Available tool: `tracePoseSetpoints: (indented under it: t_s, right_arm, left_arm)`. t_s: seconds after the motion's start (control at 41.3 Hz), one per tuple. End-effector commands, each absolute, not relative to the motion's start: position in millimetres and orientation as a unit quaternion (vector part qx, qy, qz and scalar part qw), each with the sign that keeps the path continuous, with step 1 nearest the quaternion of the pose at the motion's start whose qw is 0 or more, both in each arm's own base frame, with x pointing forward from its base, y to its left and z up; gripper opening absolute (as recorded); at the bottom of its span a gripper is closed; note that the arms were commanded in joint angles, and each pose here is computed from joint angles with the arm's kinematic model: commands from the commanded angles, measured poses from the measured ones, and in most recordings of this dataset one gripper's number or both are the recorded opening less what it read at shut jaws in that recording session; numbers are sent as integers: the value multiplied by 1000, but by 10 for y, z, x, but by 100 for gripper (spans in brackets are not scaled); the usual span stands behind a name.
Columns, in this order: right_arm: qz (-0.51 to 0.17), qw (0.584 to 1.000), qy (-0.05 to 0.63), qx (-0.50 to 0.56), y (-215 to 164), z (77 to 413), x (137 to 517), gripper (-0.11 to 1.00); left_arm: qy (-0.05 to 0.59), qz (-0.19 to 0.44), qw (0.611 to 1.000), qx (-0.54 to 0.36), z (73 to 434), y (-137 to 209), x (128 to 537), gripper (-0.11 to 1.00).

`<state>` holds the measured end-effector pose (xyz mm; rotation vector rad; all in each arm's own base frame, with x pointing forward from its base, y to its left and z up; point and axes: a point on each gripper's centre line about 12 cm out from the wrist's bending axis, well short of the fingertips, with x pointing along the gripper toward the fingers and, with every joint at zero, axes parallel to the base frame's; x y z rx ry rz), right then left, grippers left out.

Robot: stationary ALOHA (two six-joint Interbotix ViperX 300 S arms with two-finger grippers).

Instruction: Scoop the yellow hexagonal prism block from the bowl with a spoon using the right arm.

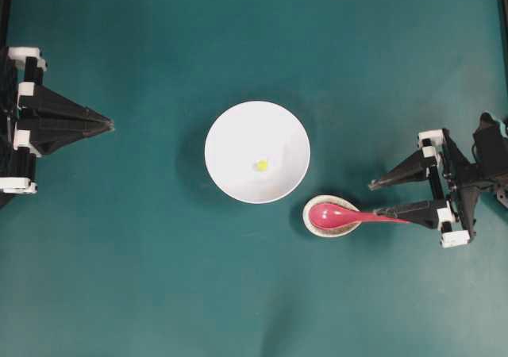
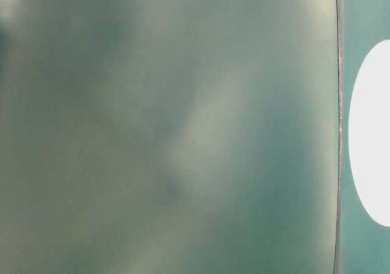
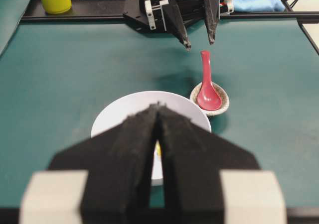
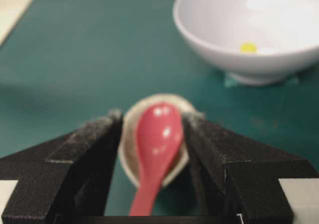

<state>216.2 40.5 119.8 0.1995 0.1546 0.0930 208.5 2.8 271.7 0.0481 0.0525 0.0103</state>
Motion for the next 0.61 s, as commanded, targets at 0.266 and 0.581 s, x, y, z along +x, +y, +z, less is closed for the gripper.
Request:
tracePoseSetpoints:
  t_s: [0.266,0.581]
  right_arm:
    - [6,991,82,109,554,1055,2187,55]
    - [-1,990,95,100,651,942,2193,55]
  left_arm:
    - [9,5,1000,26,2829,24,2112,0]
    - [11,4,1000,25,2823,24,2116,0]
